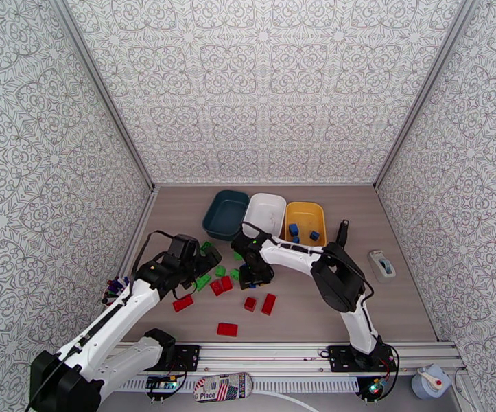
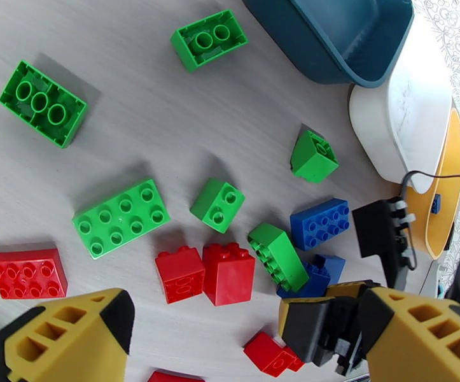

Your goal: Sort the legos into containers by color

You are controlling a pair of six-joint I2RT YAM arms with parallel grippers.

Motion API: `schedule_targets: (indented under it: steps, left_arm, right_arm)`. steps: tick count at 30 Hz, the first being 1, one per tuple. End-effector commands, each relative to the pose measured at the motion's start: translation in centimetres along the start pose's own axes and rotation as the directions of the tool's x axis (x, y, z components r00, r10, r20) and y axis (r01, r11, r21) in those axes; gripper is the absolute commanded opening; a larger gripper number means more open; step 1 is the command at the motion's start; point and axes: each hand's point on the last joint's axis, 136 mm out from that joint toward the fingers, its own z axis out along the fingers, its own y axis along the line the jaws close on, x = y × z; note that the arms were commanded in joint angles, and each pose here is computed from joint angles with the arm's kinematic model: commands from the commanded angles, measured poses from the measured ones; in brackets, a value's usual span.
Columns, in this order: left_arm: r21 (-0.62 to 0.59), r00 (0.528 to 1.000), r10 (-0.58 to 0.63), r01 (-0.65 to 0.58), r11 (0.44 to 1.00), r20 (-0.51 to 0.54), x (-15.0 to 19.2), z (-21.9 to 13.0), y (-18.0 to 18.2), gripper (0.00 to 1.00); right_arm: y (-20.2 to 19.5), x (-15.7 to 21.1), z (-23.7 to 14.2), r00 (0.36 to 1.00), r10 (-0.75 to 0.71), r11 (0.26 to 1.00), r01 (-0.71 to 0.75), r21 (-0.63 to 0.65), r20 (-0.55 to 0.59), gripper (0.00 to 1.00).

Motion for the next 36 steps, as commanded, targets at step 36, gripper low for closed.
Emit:
schedule_targets:
  steps: [36]
  left_arm:
    - [0.216, 0.955, 0.273, -0.245, 0.945, -0.112, 0.0, 5.5, -16.9, 0.99]
  right_arm:
    - [-13.8, -6.2, -13.5, 0.924, 0.284, 0.959, -0.278, -0.060, 0.257, 0.24]
